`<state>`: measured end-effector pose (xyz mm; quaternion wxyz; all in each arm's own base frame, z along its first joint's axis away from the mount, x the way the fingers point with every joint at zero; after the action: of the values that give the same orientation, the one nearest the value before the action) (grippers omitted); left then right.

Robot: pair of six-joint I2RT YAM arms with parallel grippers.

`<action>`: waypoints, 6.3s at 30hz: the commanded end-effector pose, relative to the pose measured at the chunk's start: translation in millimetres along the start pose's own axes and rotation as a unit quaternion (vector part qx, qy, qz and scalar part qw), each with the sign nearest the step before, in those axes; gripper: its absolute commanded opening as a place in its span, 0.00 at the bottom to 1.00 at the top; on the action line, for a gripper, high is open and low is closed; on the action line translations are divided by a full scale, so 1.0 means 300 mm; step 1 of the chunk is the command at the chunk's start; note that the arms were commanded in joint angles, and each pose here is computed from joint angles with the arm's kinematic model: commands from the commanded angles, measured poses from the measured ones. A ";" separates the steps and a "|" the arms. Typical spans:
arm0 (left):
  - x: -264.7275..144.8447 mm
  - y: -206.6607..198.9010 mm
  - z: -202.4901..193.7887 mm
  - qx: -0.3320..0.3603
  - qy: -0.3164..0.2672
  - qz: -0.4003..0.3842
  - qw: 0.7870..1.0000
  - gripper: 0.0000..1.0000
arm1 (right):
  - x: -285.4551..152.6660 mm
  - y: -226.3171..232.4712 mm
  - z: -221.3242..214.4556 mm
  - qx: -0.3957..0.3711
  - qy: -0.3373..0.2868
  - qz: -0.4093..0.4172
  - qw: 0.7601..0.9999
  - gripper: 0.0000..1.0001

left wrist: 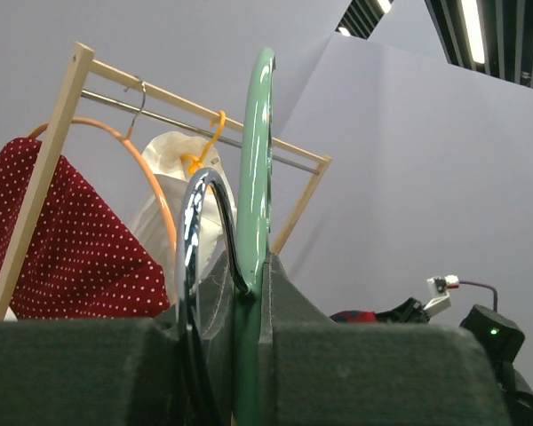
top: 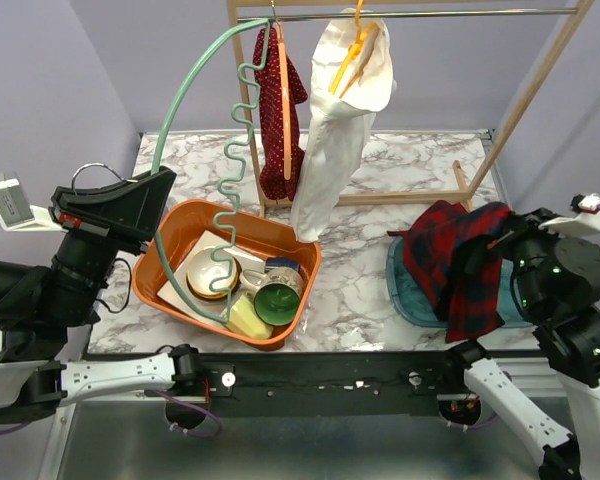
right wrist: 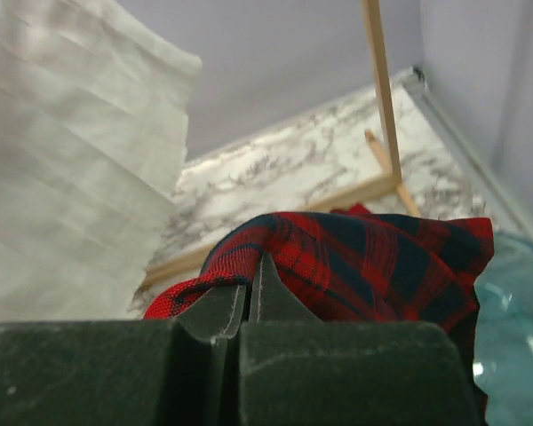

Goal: Remove the skirt from the hanger

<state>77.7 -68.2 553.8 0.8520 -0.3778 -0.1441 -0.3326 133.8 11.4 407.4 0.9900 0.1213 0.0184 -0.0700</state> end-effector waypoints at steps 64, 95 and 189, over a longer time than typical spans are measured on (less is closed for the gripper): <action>-0.089 -0.097 -0.454 0.097 0.406 -0.217 0.882 0.00 | -0.009 0.169 0.024 -0.083 0.158 0.331 0.927 0.99; 0.008 -0.169 -0.586 0.147 0.508 -0.268 0.806 0.00 | -0.214 0.283 -0.167 -0.059 0.161 0.694 0.699 0.95; 0.278 -0.059 -0.409 0.264 0.223 0.016 0.938 0.98 | 0.529 0.068 0.351 -0.327 -0.075 -0.096 0.937 0.01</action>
<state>118.1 -197.5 511.4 0.9281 -0.0737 -0.0015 -0.3651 295.4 -11.8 488.3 0.9639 -0.2302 0.0220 -0.1318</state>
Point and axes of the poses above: each gripper's point midway between its finger pads, its own x axis out along the fingers, its own y axis along the line the jaws close on, z = x × y, the point moved 7 cm from there along -x, back along the fingers, and after that the axes turned 6 degrees about -x, right-handed, at the moved point
